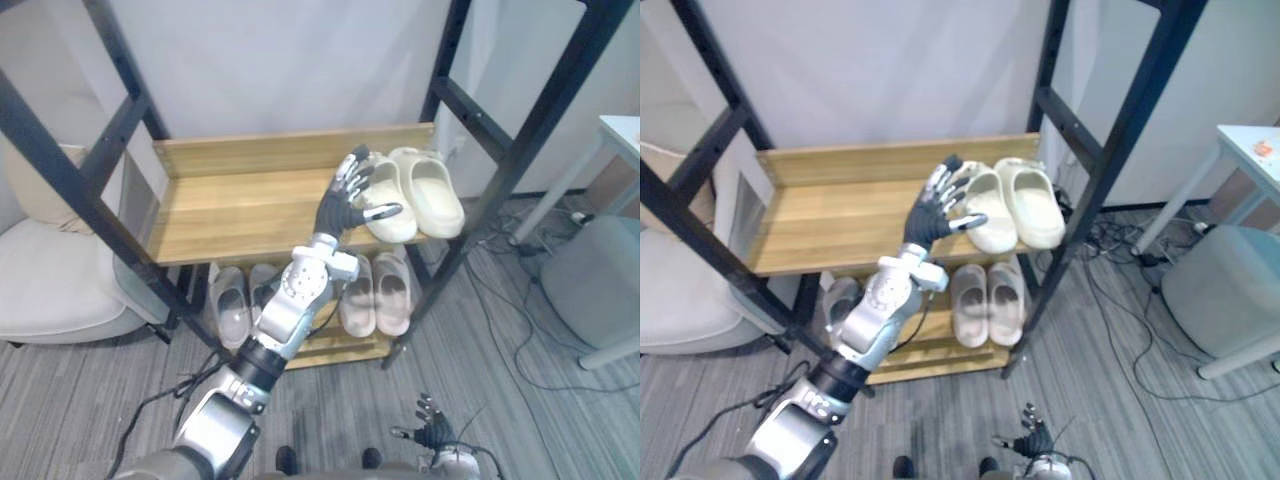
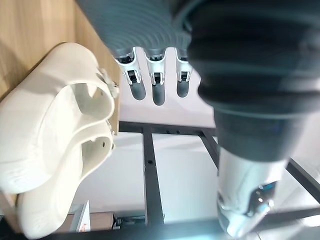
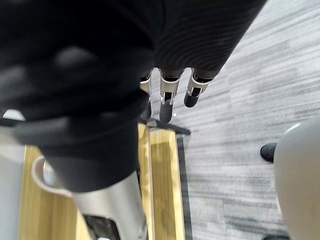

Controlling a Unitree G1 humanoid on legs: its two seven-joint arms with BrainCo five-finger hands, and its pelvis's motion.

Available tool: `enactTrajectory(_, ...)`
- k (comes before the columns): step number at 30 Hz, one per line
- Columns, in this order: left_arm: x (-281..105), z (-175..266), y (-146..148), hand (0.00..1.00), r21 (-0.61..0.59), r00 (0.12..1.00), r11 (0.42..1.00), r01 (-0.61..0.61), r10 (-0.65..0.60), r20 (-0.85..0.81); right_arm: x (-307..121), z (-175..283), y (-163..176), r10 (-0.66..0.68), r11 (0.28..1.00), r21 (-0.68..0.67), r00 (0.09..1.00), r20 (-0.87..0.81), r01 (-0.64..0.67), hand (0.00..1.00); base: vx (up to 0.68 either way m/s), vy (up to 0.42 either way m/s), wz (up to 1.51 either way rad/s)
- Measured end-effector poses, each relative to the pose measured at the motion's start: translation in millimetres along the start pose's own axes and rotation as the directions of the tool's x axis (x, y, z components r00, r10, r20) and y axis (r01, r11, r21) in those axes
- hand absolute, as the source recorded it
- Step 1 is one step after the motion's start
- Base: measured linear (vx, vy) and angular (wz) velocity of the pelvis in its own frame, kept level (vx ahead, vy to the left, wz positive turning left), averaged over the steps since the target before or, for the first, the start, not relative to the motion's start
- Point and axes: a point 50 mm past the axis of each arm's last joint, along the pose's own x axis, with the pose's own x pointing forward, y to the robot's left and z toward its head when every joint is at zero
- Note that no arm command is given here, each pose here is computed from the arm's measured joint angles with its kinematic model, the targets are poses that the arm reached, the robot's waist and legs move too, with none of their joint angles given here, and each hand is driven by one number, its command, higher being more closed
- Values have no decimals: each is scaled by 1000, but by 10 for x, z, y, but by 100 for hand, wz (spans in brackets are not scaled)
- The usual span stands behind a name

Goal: Organize the slippers on the shoe rack

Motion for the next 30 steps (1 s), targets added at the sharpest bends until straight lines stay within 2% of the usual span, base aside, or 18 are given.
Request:
enactTrajectory(6, -387, -68, -148, 0, -106, 990, 986, 131, -135, -34, 15, -133, 13, 17, 1000, -9, 998, -66, -18, 0, 3, -15, 20)
enactTrajectory(9, -566, -173, -217, 0, -155, 982, 975, 157, -171, -79, 23, -162, 14, 18, 1000, -12, 996, -82, -19, 0, 11, -17, 25)
enactTrajectory(11, -727, -308, -251, 0, -190, 973, 970, 152, -180, -141, 26, -167, 26, 21, 1000, -10, 996, -86, -22, 0, -3, -31, 36)
enactTrajectory(15, -1134, -711, -201, 0, -226, 931, 972, 59, -135, -338, 29, -195, 25, 20, 1000, -12, 995, -100, -21, 0, 6, -26, 23)
enactTrajectory(20, -1738, -1278, 2, 0, -141, 779, 988, -69, -35, -627, 51, -188, 54, 24, 1000, -6, 994, -104, -24, 0, 1, -24, 3)
enactTrajectory(21, -1946, -1463, 145, 0, -74, 694, 989, -127, 36, -719, 54, -189, 75, 27, 1000, 1, 994, -104, -27, 0, 3, -35, -1)
enactTrajectory(22, -1985, -1489, 176, 0, -63, 679, 988, -142, 51, -732, 55, -190, 76, 27, 1000, 1, 994, -104, -27, 0, 4, -35, -1)
enactTrajectory(25, -2294, -1657, 382, 0, 56, 554, 983, -177, 146, -819, 76, -240, 103, 33, 999, -23, 990, -134, -36, 0, 6, -9, 1)
enactTrajectory(30, -2674, -1781, 569, 0, 201, 391, 963, -179, 257, -884, 99, -257, 139, 35, 999, -27, 988, -151, -40, 0, 18, -12, 9)
